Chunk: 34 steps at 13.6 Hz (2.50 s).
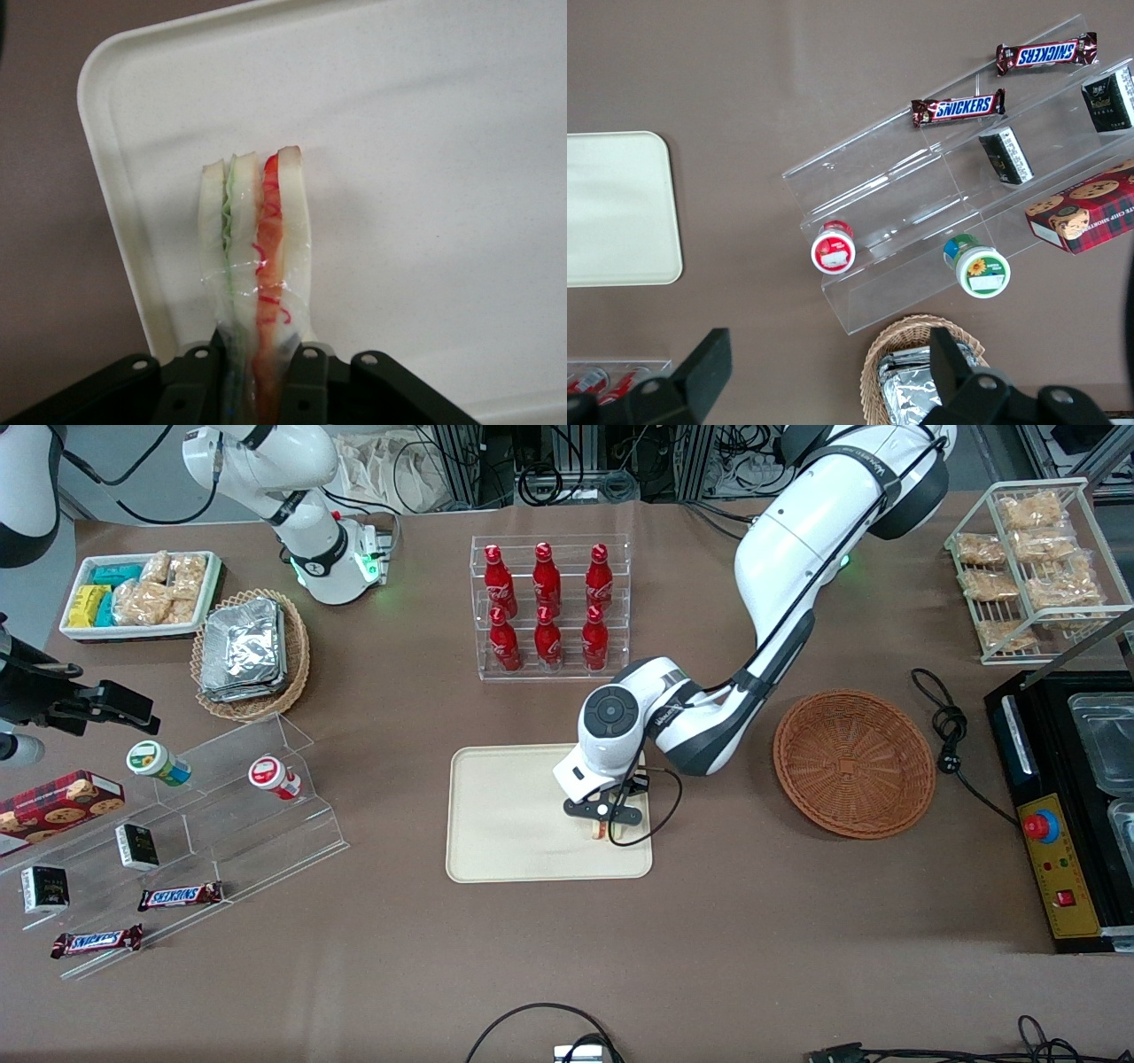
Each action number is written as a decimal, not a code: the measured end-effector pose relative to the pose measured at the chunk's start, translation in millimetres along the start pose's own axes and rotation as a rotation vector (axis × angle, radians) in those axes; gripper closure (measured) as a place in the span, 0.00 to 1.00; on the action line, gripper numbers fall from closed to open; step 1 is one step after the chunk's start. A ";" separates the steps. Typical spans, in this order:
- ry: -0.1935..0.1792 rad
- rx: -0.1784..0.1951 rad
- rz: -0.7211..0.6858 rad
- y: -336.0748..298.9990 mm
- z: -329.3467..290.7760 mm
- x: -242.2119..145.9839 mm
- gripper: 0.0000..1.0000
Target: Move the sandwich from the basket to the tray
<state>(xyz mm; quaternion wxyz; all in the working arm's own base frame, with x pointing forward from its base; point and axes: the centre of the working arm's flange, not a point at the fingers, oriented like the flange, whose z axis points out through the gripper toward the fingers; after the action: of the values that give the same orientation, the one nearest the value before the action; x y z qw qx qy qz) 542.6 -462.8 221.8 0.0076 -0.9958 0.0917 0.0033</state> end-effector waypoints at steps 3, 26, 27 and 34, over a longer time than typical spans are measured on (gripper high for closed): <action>-0.005 0.001 0.000 -0.1 3.4 -0.5 0.55; 0.116 0.084 -0.381 -160.0 -197.7 84.1 0.00; 0.114 0.094 -0.405 -176.5 -207.0 85.0 0.00; 0.091 0.101 -0.425 -301.1 -276.8 78.4 0.00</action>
<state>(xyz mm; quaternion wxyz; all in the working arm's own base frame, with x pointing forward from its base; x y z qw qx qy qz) 676.2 -185.5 502.3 0.0539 -0.9902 -0.1199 -0.0479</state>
